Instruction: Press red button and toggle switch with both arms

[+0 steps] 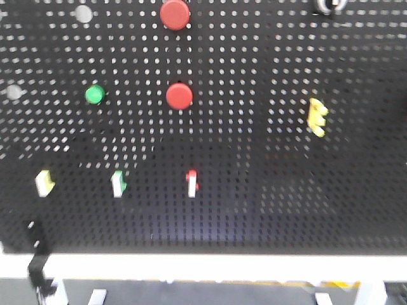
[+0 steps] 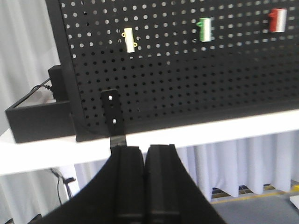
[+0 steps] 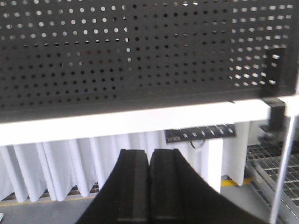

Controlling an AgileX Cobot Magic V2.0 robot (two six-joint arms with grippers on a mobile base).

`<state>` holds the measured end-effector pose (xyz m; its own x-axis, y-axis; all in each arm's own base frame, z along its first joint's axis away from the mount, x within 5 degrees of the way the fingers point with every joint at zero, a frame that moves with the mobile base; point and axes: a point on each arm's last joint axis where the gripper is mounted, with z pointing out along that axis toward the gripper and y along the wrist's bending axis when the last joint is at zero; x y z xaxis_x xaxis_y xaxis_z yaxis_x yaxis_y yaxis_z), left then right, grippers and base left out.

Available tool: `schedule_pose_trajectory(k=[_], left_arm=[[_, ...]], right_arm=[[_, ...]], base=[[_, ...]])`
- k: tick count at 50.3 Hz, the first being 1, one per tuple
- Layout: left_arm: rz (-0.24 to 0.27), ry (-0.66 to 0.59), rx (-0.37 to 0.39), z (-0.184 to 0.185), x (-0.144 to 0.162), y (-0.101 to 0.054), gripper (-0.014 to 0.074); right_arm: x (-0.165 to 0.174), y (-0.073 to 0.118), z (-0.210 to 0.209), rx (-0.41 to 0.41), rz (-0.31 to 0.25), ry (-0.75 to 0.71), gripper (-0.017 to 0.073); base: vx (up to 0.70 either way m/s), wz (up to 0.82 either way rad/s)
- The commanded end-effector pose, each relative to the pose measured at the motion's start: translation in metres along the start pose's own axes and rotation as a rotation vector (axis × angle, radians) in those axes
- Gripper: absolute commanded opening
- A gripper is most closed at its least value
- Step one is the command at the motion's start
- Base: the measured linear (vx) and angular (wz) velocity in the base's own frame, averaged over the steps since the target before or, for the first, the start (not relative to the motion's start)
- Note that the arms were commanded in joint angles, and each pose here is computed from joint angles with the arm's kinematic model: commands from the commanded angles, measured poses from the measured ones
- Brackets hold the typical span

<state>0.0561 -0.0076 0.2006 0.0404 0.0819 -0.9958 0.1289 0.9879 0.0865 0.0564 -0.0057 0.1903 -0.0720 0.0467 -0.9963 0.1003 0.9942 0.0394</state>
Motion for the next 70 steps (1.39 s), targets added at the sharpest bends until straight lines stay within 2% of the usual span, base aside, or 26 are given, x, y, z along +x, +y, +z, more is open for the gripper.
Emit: schedule_pose_trajectory(k=[1, 39, 45, 48, 52, 54, 57, 60, 64, 70], left_arm=[[-0.006, -0.064, -0.011, 0.0, 0.003, 0.0, 0.0001], [-0.006, -0.065, -0.011, 0.0, 0.003, 0.0, 0.0001], [-0.006, -0.086, -0.014, 0.0, 0.001, 0.001, 0.0001], [-0.007, -0.144, -0.022, -0.001, -0.007, 0.002, 0.0001], [-0.042, -0.253, -0.036, -0.003, -0.017, 0.003, 0.0001], [-0.108, -0.321, -0.041, -0.005, -0.023, 0.005, 0.0001], [-0.252, -0.368, -0.033, -0.007, -0.033, 0.007, 0.0001], [-0.322, -0.351, -0.013, -0.008, -0.044, 0.007, 0.0001], [-0.311, -0.298, 0.001, -0.009, -0.064, 0.007, 0.0001], [-0.238, -0.246, 0.006, -0.006, -0.112, 0.01, 0.0001]], right_arm=[[-0.004, 0.0, -0.001, 0.003, -0.013, -0.081, -0.0003], [-0.005, 0.0, -0.001, 0.002, -0.013, -0.087, -0.0003], [-0.011, 0.001, -0.002, -0.003, -0.013, -0.157, -0.0003], [-0.017, 0.001, -0.003, -0.008, -0.013, -0.221, -0.0003], [-0.028, 0.002, -0.006, -0.019, -0.014, -0.353, -0.0003], [-0.037, 0.003, -0.009, -0.027, -0.013, -0.445, -0.0003], [-0.048, 0.004, -0.014, -0.038, -0.008, -0.528, -0.0003], [-0.062, 0.004, -0.018, -0.043, 0.005, -0.553, -0.0003], [-0.09, 0.005, -0.025, -0.039, 0.001, -0.559, -0.0003], [-0.136, 0.007, -0.026, -0.024, -0.048, -0.524, -0.0003]], base=[[0.36, 0.03], [0.13, 0.0], [0.0, 0.0], [0.0, 0.0], [0.0, 0.0], [0.0, 0.0], [0.0, 0.0], [0.0, 0.0], [0.0, 0.0], [0.0, 0.0]])
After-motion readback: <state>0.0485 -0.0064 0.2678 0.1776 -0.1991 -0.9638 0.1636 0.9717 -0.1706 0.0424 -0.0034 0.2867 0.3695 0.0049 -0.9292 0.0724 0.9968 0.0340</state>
